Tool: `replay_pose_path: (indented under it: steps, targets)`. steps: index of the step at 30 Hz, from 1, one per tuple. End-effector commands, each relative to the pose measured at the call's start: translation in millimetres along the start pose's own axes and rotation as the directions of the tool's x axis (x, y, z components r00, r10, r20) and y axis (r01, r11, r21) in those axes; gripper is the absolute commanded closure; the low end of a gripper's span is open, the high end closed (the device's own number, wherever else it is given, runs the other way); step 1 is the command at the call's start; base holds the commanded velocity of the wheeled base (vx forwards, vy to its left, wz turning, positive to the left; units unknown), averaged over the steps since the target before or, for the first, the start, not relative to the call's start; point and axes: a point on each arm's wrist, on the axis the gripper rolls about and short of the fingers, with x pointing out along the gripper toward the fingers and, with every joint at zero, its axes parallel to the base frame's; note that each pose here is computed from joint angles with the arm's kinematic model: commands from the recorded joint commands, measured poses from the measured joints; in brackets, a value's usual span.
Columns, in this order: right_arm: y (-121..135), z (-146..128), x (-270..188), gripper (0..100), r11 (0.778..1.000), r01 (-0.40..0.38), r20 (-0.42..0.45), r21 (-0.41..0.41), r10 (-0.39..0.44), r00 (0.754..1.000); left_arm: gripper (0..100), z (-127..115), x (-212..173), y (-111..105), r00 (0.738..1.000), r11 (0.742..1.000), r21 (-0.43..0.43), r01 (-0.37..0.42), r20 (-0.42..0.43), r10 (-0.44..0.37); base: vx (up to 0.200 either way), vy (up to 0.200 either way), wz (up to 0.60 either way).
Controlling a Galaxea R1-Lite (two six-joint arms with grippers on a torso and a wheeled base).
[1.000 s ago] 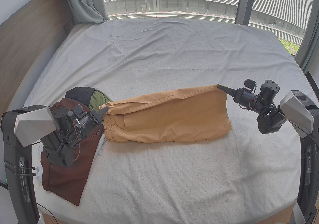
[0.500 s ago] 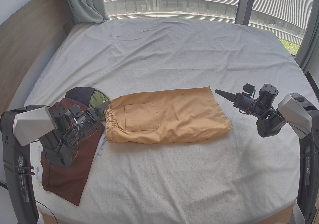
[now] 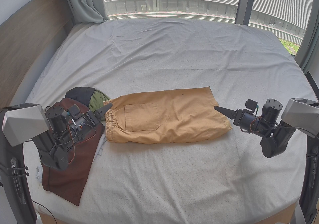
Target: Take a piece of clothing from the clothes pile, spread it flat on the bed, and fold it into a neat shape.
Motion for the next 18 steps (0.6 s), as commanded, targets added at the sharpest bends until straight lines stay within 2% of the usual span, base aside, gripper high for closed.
replay_pose_path:
  steps: [1,9,13,18]
  targets:
    - [27.0,-7.8,-9.2,0,0.999,0.032,0.004,0.007,-0.032,0.999,0,2.0,-3.3,-9.3,1.000,0.998,0.058,0.019,-0.004,-0.018,0.000,0.000,0.00]
    - [34.6,-18.9,-4.7,0,0.999,0.048,-0.011,0.017,-0.048,0.999,0,0.1,-6.2,-22.2,0.999,0.997,0.058,0.047,-0.021,-0.046,0.000,0.000,0.00]
    - [28.5,-27.5,-3.8,0,0.998,0.061,-0.030,0.033,-0.060,0.998,0,-10.2,-11.4,-23.9,0.994,0.997,0.039,0.069,-0.084,-0.066,0.000,0.000,0.00]
    - [22.6,-35.2,-3.3,0,0.997,0.072,-0.048,0.035,-0.071,0.996,0,-17.7,-12.1,-22.2,0.992,0.998,0.025,0.066,-0.112,-0.062,0.000,0.000,0.00]
